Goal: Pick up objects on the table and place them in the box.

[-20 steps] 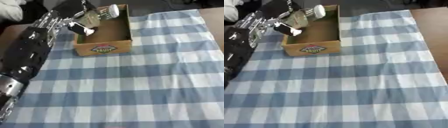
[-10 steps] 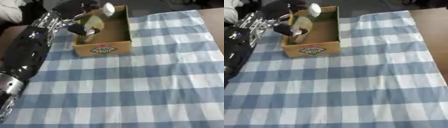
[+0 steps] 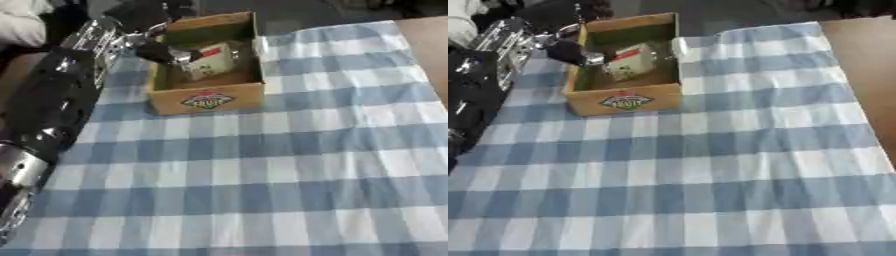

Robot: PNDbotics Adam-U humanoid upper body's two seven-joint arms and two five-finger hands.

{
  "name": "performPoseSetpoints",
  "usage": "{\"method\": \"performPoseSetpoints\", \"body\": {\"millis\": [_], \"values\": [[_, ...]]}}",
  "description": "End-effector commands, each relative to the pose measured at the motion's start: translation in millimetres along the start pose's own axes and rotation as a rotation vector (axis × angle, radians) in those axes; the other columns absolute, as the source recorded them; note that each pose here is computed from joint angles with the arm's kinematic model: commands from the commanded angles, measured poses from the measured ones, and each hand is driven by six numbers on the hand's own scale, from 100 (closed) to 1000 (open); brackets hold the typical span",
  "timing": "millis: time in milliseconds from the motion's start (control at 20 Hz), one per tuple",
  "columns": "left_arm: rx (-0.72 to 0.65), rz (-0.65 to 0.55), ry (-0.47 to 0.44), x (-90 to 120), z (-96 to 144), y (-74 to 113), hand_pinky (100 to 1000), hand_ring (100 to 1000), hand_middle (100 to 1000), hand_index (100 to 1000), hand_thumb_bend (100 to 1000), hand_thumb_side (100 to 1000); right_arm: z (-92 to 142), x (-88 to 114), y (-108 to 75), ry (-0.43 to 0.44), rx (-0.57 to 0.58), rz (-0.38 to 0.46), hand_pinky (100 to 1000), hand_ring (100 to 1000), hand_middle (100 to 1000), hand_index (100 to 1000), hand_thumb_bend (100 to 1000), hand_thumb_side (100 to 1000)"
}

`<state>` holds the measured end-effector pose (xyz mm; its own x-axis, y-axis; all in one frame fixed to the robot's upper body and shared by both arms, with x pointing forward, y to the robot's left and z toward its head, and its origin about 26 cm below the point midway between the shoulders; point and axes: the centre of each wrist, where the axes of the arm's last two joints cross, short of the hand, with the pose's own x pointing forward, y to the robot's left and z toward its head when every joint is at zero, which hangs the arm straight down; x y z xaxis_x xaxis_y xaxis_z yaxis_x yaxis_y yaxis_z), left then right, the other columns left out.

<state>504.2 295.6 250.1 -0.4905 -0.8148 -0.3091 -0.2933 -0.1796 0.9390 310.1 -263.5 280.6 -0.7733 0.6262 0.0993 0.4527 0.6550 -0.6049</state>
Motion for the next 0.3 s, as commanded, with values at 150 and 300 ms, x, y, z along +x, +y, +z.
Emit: {"method": "performPoseSetpoints", "body": {"millis": [150, 300], "values": [[0.102, 0.032, 0.021, -9.7, 2.4, 25.5, 1000, 1000, 1000, 1000, 1000, 1000, -5.3, 3.5, -7.7, -0.026, -0.013, 0.015, 486, 454, 489, 710, 143, 1000], [0.207, 0.092, 0.024, -9.8, 8.7, 30.1, 1000, 993, 1000, 1000, 831, 1000, -4.3, 2.7, -8.8, -0.020, -0.015, 0.022, 486, 454, 489, 710, 142, 1000]]}}
